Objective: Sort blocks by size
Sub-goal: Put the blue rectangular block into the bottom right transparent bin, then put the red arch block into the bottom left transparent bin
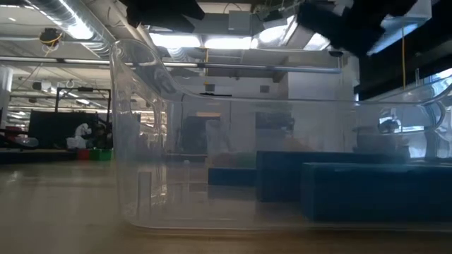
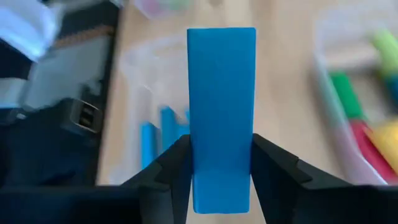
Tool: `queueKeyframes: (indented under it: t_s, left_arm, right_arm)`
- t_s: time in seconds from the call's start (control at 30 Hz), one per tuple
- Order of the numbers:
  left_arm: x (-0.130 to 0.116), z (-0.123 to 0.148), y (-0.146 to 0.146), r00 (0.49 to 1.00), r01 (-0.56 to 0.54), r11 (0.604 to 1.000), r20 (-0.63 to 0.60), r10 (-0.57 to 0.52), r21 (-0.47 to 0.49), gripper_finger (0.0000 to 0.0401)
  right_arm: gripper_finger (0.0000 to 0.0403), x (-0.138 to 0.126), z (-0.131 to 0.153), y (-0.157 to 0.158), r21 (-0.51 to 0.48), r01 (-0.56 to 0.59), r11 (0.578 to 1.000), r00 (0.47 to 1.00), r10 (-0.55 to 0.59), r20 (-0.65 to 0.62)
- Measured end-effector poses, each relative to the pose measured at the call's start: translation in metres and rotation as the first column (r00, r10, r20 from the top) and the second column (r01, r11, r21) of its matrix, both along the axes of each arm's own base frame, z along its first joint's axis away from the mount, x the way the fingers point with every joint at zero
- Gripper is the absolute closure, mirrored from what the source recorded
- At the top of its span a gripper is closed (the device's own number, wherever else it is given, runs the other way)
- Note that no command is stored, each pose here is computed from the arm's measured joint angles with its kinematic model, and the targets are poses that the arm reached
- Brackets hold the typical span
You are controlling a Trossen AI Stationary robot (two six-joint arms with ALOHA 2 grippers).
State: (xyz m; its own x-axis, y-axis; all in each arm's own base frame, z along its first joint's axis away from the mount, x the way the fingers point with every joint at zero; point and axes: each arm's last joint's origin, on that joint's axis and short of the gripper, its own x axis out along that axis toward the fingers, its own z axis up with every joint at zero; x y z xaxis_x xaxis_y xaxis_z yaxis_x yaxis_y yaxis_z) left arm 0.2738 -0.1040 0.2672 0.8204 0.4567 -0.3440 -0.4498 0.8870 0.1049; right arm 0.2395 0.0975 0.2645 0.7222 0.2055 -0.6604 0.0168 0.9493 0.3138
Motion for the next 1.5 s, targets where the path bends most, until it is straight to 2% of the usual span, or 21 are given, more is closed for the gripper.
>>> queueKeyframes:
  t_s: [0.2,0.3,0.63,0.87,0.97,1.2,1.5]
  left_arm:
    - [0.0,0.0,0.0,1.0,-0.001,1.0,0.0,0.001,-0.002,0.0191]
    - [0.0,0.0,0.0,1.0,0.0,1.0,0.002,0.0,-0.001,0.0191]
    - [0.0,0.0,0.0,1.0,-0.001,1.0,0.002,0.001,-0.003,0.0191]
    - [0.0,0.0,0.0,1.0,-0.001,1.0,0.002,0.001,-0.003,0.0191]
    - [0.0,0.0,0.0,1.0,-0.001,1.0,0.002,0.001,-0.003,0.0191]
    - [0.0,0.0,0.0,1.0,-0.001,1.0,0.002,0.001,-0.003,0.0191]
    - [0.0,0.0,0.0,1.0,-0.001,1.0,0.002,0.001,-0.003,0.0191]
  right_arm:
    - [0.0261,0.018,-0.009,0.032,0.004,-0.078,0.997,0.989,0.077,0.127]
    - [0.0261,0.026,-0.021,0.046,-0.019,-0.125,0.992,0.981,0.127,0.145]
    - [0.026,0.049,-0.064,0.06,-0.042,-0.131,0.99,0.987,0.135,0.089]
    - [0.0257,0.055,-0.077,0.067,0.02,-0.21,0.977,0.976,0.209,0.062]
    - [0.0235,0.055,-0.079,0.067,0.03,-0.212,0.977,0.976,0.21,0.053]
    - [0.016,0.051,-0.074,0.066,0.026,-0.242,0.97,0.97,0.242,0.031]
    - [0.0148,0.025,-0.02,0.071,0.004,-0.232,0.973,0.947,0.226,-0.228]
